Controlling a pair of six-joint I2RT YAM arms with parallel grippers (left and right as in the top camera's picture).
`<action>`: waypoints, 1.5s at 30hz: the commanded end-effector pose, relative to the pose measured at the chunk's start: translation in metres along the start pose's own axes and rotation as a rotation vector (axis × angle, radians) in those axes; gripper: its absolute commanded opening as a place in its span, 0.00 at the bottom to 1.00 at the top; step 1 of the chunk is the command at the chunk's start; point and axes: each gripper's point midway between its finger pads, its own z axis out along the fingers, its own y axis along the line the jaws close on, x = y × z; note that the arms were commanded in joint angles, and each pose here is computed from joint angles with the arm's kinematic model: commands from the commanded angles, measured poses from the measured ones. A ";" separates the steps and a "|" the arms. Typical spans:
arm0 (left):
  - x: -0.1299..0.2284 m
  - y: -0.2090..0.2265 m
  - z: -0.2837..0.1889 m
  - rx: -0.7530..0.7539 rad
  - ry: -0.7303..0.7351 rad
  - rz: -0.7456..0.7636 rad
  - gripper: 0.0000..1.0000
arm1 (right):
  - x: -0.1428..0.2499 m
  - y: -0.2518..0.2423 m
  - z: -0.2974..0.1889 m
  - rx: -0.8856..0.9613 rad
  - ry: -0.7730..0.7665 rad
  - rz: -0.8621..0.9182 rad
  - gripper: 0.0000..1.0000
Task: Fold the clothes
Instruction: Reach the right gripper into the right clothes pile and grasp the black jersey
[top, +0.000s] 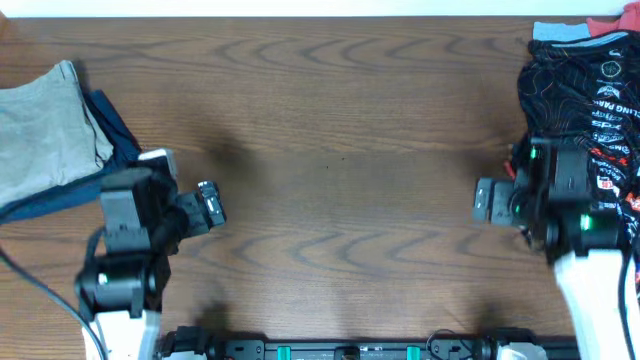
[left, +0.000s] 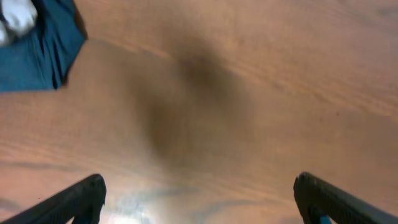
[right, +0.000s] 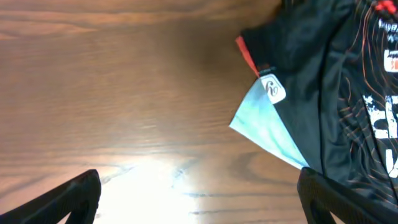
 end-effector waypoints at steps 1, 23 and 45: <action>-0.005 -0.002 0.002 -0.004 0.043 -0.002 0.98 | -0.010 -0.005 0.011 0.011 0.065 0.026 0.99; 0.004 0.001 0.015 -0.019 0.110 -0.009 0.98 | 0.018 -0.156 0.114 0.405 0.265 0.456 0.84; 0.004 0.002 0.015 -0.020 0.110 -0.009 0.98 | 0.020 -0.153 0.144 0.293 0.288 0.521 0.01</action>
